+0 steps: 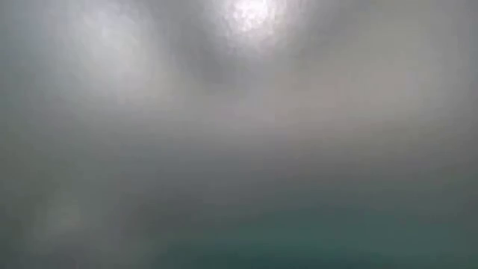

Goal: Sort silverware by color (type)
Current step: Put the blue spoon into the orange bin

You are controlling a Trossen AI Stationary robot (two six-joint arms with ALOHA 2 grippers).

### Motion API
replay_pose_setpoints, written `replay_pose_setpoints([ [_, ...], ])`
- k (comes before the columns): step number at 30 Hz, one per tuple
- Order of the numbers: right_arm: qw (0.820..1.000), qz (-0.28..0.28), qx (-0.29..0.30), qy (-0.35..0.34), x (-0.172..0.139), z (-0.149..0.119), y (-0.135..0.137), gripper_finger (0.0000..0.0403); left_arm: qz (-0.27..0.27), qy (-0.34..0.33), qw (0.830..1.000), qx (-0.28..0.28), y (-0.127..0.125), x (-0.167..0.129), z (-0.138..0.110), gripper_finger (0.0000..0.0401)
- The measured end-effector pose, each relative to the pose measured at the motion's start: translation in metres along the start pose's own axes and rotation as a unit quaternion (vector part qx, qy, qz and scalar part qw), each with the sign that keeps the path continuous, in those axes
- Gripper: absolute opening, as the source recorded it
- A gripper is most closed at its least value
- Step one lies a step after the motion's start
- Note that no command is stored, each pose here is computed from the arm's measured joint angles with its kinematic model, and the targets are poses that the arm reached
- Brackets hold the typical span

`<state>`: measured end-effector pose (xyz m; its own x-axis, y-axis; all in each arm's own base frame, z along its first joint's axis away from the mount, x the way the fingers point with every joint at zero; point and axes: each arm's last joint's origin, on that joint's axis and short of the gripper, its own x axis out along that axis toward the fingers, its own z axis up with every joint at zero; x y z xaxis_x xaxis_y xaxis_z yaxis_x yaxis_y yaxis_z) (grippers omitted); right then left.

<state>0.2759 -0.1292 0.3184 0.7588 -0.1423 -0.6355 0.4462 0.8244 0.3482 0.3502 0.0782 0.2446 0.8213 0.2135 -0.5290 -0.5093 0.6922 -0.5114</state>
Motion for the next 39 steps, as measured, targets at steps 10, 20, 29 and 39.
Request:
replay_pose_setpoints([
  [10, 0.987, 0.063, 0.077, -0.124, 0.008, 0.014, 0.019, 0.0079, -0.013, -0.073, 0.997, -0.011, -0.001, -0.021, 0.014, 0.0008],
  [20, 0.985, 0.059, 0.107, -0.123, 0.009, 0.013, 0.022, 0.0131, -0.008, -0.083, 0.996, -0.023, 0.003, -0.022, 0.02, 0.0008],
  [29, 0.983, 0.023, 0.113, -0.142, 0.009, 0.013, 0.019, 0.018, -0.041, -0.116, 0.992, -0.027, -0.003, -0.023, 0.027, 0.0008],
  [39, 0.981, 0.012, 0.108, -0.163, 0.008, 0.016, 0.019, 0.0168, -0.066, -0.138, 0.988, -0.009, -0.007, -0.025, 0.031, 0.0008],
])
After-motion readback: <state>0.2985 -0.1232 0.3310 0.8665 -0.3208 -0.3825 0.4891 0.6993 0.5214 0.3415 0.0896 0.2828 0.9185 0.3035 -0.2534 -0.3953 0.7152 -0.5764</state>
